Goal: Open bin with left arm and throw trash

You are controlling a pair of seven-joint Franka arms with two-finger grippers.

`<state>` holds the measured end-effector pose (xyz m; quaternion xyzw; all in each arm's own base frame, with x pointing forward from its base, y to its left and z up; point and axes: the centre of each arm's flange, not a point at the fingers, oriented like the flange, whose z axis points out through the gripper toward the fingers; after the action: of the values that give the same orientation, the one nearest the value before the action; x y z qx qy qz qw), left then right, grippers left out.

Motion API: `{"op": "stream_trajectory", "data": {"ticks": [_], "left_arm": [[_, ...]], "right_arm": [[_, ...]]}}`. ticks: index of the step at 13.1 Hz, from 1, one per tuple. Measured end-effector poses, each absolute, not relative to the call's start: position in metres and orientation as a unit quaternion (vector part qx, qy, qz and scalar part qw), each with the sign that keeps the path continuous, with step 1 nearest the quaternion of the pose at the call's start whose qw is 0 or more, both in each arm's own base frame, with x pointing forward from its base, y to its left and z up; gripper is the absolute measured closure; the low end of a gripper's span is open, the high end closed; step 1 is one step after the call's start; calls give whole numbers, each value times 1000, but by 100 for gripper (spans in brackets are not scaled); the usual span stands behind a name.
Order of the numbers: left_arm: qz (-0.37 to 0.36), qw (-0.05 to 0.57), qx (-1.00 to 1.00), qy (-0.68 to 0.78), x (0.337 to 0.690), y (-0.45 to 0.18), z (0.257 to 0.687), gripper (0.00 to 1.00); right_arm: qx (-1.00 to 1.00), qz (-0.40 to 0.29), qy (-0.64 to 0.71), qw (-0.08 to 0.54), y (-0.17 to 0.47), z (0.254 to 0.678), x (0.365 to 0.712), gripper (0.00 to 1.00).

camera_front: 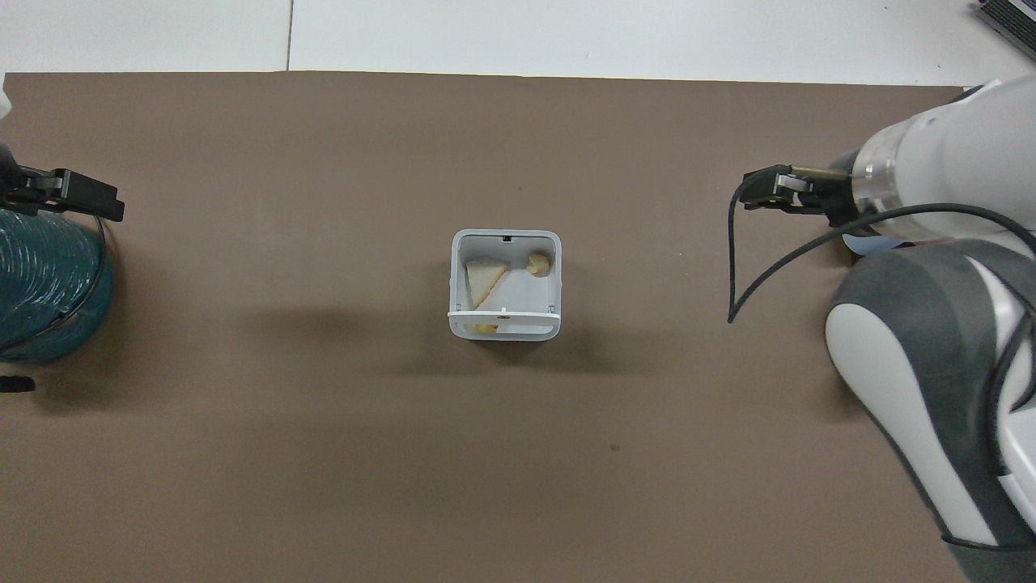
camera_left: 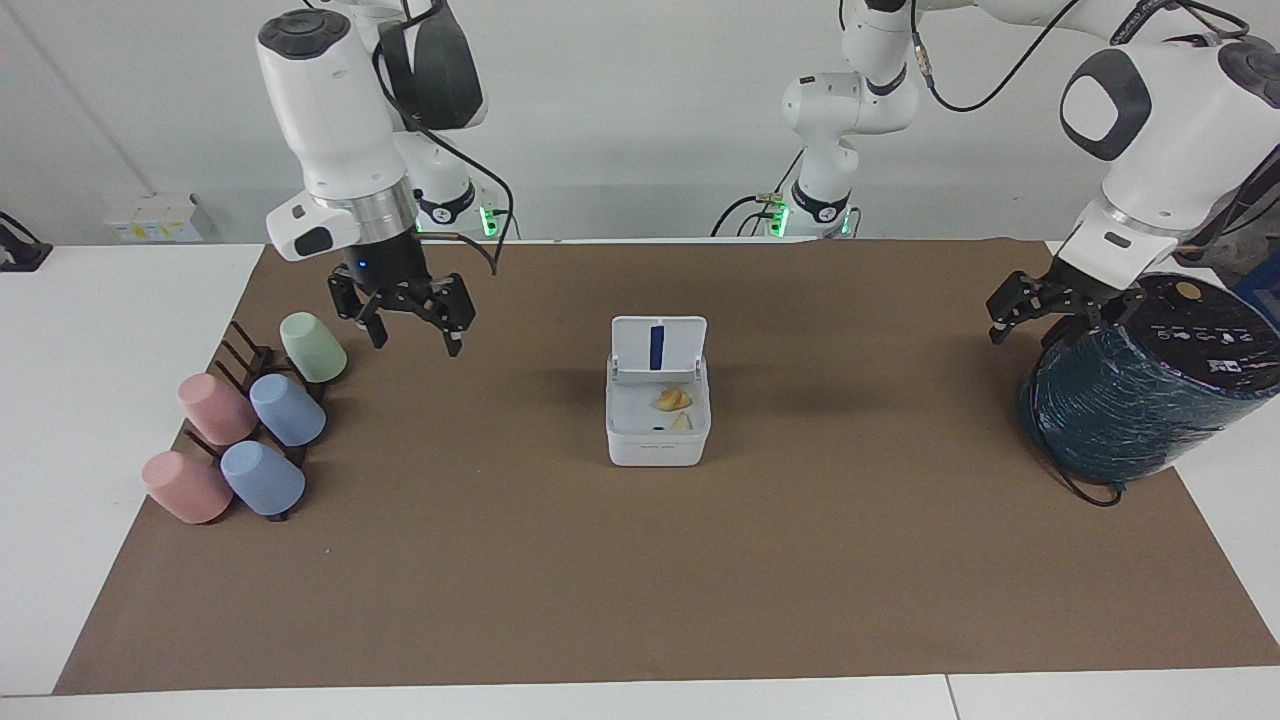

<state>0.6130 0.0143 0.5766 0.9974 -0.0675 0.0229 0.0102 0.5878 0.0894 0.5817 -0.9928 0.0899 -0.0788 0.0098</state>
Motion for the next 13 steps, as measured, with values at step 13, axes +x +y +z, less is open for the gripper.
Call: {"op": "stream_trajectory", "data": {"ticks": [13], "left_arm": [[22, 10, 998, -64, 612, 18, 576, 0]], "right_arm": [[-997, 14, 72, -17, 49, 591, 552, 0]]}}
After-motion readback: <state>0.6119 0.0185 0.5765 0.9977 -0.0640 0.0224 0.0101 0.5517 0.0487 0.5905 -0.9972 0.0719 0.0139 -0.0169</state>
